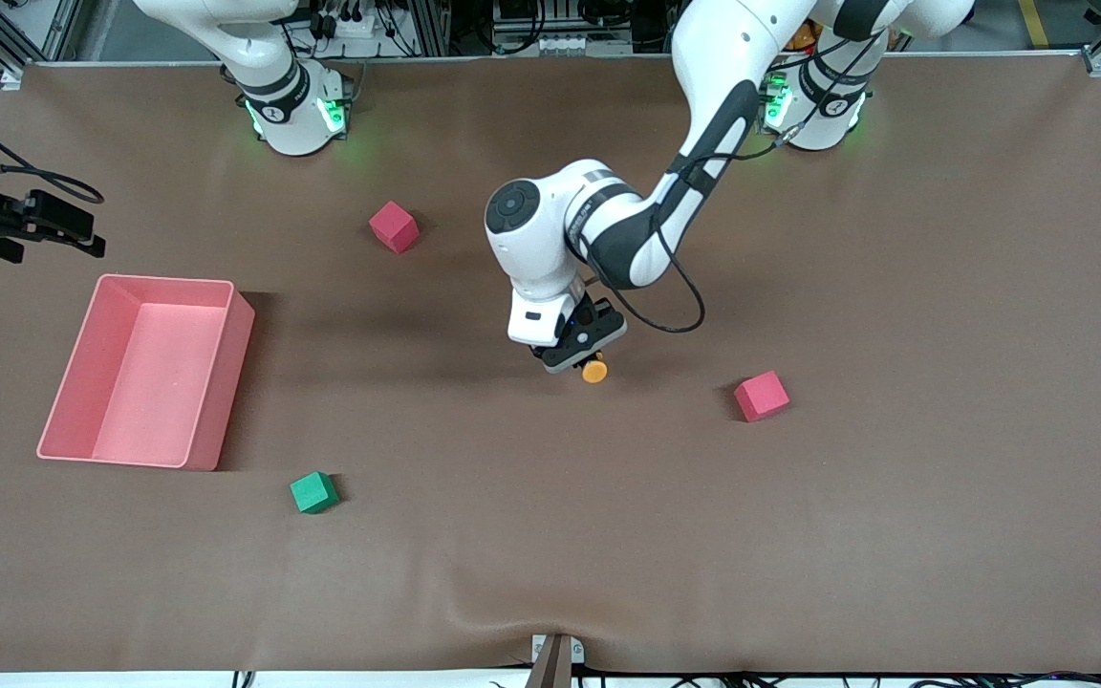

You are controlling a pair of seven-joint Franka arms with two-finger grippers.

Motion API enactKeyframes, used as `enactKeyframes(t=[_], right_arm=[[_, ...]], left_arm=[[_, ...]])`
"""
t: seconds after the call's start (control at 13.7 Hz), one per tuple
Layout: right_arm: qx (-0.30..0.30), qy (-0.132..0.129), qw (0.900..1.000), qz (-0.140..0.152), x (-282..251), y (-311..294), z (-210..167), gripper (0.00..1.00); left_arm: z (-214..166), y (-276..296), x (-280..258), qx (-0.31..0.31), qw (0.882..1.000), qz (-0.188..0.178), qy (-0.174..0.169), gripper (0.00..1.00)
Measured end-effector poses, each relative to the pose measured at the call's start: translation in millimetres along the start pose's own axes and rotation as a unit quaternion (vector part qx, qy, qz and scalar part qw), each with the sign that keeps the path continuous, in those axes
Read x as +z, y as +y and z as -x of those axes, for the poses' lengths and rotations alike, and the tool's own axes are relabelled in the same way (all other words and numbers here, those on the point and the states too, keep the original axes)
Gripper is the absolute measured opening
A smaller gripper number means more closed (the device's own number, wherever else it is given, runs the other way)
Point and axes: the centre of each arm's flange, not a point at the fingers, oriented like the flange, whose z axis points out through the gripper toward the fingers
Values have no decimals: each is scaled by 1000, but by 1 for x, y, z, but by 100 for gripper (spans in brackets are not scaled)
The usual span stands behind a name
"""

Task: Place and upright button with both arms
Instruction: 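Lift the button with the left gripper and carry it a short way, then lower the button upright onto the table with the left gripper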

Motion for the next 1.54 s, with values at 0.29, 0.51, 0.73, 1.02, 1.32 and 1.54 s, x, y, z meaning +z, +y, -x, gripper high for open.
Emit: enactKeyframes(t=[0.29,0.51,0.73,1.02,1.32,1.54], right_arm=[[2,0,1000,0,0,2,0,100],[2,0,1000,0,0,2,0,100],[2,0,1000,0,0,2,0,100],[2,1,1000,0,0,2,0,100],[2,2,1000,0,0,2,-1,100],[2,3,1000,0,0,2,-1,100]], left_arm=[[40,6,-19,-53,996,10,74,41],[71,4,-18,-51,987,4,154,41],[91,4,-16,-54,980,9,192,41],[100,6,-10,-70,965,36,250,41],[128,7,16,-81,954,54,285,41],[150,7,35,-78,942,73,317,41]])
